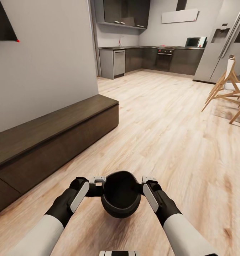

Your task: Place each of the two pumpkins and all three candles from the living room inside a cabinet in the living room (use any cabinet), then make sure every cabinet is closed, and position the cauldron so it is next to a table in the living room.

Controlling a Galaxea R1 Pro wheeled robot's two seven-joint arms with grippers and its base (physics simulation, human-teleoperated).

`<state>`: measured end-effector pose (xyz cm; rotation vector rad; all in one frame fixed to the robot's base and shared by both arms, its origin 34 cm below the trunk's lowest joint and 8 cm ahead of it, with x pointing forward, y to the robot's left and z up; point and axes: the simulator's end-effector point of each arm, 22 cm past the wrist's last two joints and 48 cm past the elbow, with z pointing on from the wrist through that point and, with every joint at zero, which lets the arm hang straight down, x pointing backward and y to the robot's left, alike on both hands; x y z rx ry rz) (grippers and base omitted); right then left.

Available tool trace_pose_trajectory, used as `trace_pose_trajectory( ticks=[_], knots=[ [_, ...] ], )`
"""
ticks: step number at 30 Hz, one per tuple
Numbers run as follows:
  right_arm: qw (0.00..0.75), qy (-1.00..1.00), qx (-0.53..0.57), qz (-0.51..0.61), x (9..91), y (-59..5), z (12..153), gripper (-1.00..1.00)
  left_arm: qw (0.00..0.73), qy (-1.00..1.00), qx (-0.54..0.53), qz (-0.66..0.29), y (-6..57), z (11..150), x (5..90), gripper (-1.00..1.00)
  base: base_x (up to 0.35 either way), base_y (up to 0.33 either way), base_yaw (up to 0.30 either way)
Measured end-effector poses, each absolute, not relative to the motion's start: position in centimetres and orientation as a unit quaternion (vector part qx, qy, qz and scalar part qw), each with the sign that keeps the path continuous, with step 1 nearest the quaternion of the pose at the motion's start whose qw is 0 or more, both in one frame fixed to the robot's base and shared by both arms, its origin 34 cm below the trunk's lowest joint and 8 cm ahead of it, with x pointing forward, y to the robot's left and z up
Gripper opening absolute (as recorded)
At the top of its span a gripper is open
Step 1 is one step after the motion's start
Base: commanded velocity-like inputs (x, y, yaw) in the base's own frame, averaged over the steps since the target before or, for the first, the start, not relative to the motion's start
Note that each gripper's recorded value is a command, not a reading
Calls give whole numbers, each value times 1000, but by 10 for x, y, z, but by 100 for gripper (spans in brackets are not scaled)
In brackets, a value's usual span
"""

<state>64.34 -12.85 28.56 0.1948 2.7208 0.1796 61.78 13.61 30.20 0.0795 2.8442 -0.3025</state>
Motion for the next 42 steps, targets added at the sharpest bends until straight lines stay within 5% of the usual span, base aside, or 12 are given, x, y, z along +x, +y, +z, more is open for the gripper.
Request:
trace_pose_trajectory(
  ticks=[42],
  knots=[
    [179,980,53,74,628,-120,273,100,114,984,22,-136,127,280,608,100,22,0,0]
  ],
)
